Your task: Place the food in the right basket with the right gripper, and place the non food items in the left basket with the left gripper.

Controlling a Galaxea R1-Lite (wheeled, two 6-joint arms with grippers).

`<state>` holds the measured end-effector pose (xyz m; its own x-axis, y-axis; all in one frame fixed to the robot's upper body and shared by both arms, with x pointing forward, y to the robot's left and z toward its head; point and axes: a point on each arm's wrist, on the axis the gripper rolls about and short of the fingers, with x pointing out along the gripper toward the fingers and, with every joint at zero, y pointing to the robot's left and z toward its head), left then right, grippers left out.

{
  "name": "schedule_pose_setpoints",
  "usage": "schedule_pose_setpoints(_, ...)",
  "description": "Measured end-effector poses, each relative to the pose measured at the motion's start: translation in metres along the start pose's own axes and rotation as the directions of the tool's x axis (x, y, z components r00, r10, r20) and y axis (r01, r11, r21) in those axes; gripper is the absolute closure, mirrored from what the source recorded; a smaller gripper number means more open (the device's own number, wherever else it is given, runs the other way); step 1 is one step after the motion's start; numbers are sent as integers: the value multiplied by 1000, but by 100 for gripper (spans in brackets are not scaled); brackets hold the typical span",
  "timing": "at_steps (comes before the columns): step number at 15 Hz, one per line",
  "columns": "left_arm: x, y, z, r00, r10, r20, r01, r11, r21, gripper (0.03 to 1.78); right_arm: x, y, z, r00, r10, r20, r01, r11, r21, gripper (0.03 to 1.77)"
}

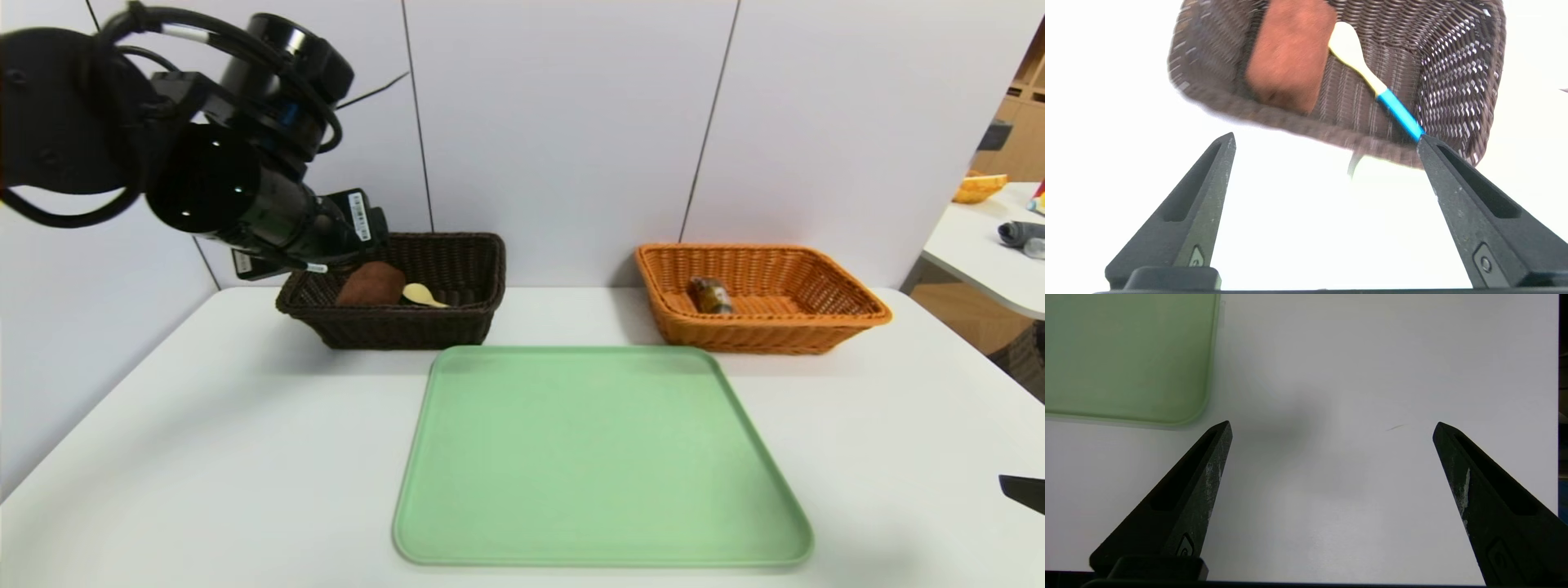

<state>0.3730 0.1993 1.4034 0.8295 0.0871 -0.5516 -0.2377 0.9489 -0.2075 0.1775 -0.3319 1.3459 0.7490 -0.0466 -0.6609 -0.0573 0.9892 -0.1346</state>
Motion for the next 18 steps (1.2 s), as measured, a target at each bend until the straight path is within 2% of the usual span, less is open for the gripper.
schedule_pose_setpoints(3, -35, 34, 6, 998, 15, 55, -11, 998, -63, 18, -3, 0, -2, 1000, -11, 9, 11, 1000, 2, 10)
schedule_pose_setpoints(7, -74, 84, 6, 990, 76, 118, -59, 988, -141, 15, -7, -1, -6, 1000, -17, 19, 17, 1000, 8, 10)
schedule_pose_setpoints(10, -100, 120, -16, 983, 115, 141, -88, 979, -185, 14, -10, -1, -13, 1000, -20, 24, 20, 1000, 10, 10)
schedule_pose_setpoints(14, -127, 162, -58, 969, 179, 172, -137, 963, -231, 13, -15, -2, -17, 999, -27, 43, 26, 1000, 16, 10)
schedule_pose_setpoints(18, -147, 182, -86, 954, 186, 237, -121, 957, -263, 12, -19, -2, -19, 998, -34, 60, 33, 999, 20, 10)
